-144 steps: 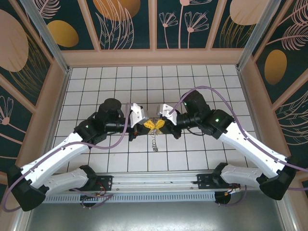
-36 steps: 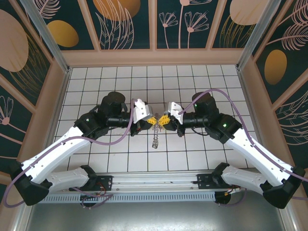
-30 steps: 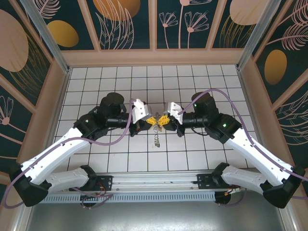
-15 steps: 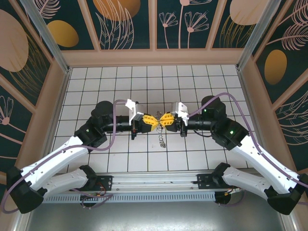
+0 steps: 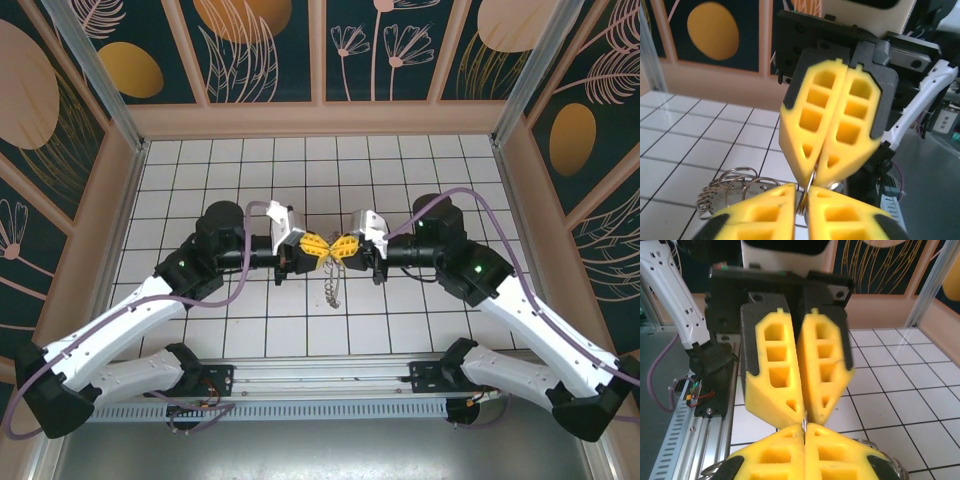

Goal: Put the keys on the keyring

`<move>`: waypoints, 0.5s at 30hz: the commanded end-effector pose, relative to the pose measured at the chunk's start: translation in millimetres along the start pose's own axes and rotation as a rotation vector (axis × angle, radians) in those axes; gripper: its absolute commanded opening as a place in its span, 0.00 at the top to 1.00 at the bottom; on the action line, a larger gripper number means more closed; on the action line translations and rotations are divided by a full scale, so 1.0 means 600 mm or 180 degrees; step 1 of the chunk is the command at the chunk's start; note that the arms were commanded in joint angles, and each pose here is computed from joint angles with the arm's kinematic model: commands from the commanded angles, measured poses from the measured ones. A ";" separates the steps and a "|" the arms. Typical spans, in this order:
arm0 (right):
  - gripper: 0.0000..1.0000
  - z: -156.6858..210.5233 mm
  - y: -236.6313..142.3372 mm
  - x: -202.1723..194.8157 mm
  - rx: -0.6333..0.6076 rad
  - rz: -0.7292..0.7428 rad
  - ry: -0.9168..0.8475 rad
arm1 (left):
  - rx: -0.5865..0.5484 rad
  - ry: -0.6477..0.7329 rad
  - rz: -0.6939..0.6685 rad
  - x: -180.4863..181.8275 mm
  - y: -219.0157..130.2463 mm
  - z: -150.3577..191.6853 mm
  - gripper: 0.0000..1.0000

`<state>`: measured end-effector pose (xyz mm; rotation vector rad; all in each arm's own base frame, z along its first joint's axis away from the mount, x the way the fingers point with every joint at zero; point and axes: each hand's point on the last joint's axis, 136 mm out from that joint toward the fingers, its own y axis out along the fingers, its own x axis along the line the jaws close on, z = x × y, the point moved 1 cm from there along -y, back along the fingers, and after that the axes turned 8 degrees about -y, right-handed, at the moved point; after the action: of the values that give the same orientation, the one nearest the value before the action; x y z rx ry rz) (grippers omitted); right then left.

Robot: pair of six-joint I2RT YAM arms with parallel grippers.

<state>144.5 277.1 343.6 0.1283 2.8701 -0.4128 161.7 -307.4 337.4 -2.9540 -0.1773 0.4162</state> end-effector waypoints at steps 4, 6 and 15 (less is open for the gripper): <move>1.00 -0.002 0.012 -0.004 0.0148 -0.0135 -0.0137 | 0.0419 0.0278 -0.0093 0.006 0.011 0.013 0.86; 1.00 -0.006 0.011 0.001 0.0118 -0.0183 -0.0138 | 0.0429 0.0260 -0.0080 0.008 0.015 0.017 0.92; 0.98 -0.005 0.002 0.004 0.0069 -0.0087 -0.0067 | 0.0002 0.0224 0.0078 -0.010 0.011 -0.011 1.00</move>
<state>150.7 276.1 324.3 0.1157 2.8698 -0.5769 167.7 -308.2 315.9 -2.8319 -0.2114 0.3638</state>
